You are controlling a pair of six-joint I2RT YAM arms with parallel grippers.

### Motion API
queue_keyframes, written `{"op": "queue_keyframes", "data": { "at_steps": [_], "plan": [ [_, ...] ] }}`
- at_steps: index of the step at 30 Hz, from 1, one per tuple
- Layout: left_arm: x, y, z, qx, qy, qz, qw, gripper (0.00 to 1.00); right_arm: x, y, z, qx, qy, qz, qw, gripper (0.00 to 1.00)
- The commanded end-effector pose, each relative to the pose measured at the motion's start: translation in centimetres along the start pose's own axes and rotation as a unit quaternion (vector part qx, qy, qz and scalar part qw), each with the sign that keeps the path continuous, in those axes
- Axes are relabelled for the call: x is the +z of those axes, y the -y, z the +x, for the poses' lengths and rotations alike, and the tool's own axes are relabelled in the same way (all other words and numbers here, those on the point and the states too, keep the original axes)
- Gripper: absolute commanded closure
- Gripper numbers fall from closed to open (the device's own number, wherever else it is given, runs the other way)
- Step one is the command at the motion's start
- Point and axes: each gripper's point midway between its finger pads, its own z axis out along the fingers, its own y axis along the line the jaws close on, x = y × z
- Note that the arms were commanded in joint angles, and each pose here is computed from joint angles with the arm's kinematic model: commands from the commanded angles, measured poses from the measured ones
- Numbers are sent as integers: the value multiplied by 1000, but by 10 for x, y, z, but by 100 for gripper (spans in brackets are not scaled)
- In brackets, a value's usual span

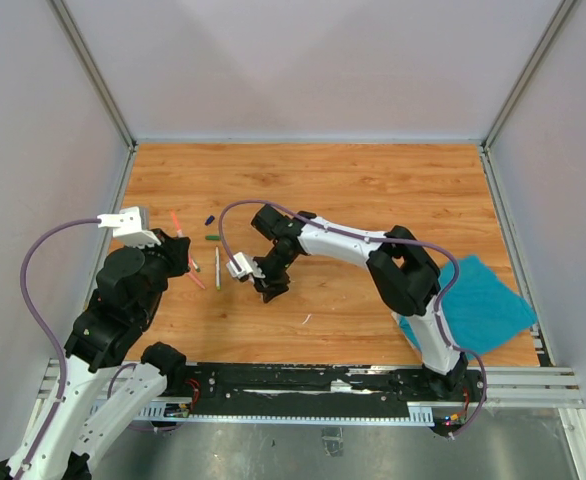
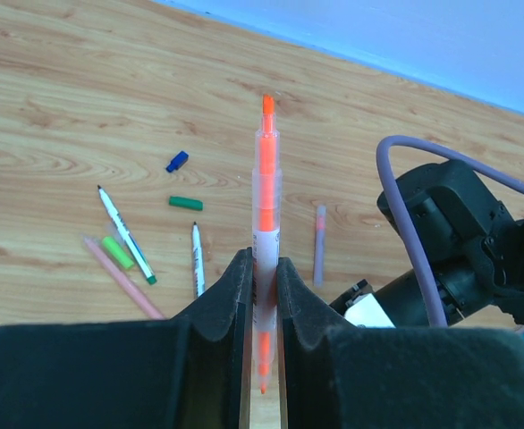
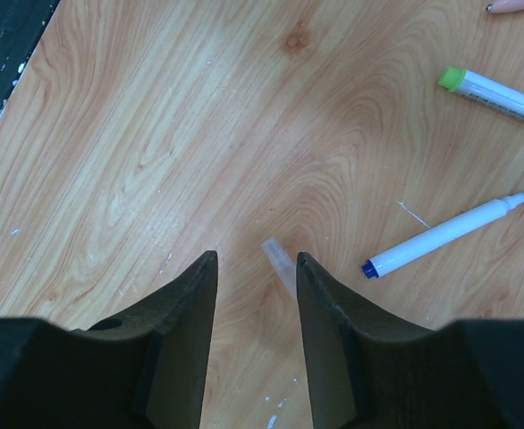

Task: Insert the pens into the pen caps
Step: Pick up the pen cap from the center of the board.

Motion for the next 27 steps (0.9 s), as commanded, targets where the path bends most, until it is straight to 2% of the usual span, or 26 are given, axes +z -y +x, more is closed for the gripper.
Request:
{"op": "queue_keyframes", "data": {
  "at_steps": [1,14,27],
  "plan": [
    [1,1,-7,-7,18,2,1000,99,12,-8,-3,-6,-3,-34,999,59],
    [1,1,-7,-6,18,2,1000,100,19,2,11,11,-23,-44,999,59],
    [-3,1,-10,-9,28,9,1000,99,17,-3,38,28,-84,-52,995,61]
  ]
}}
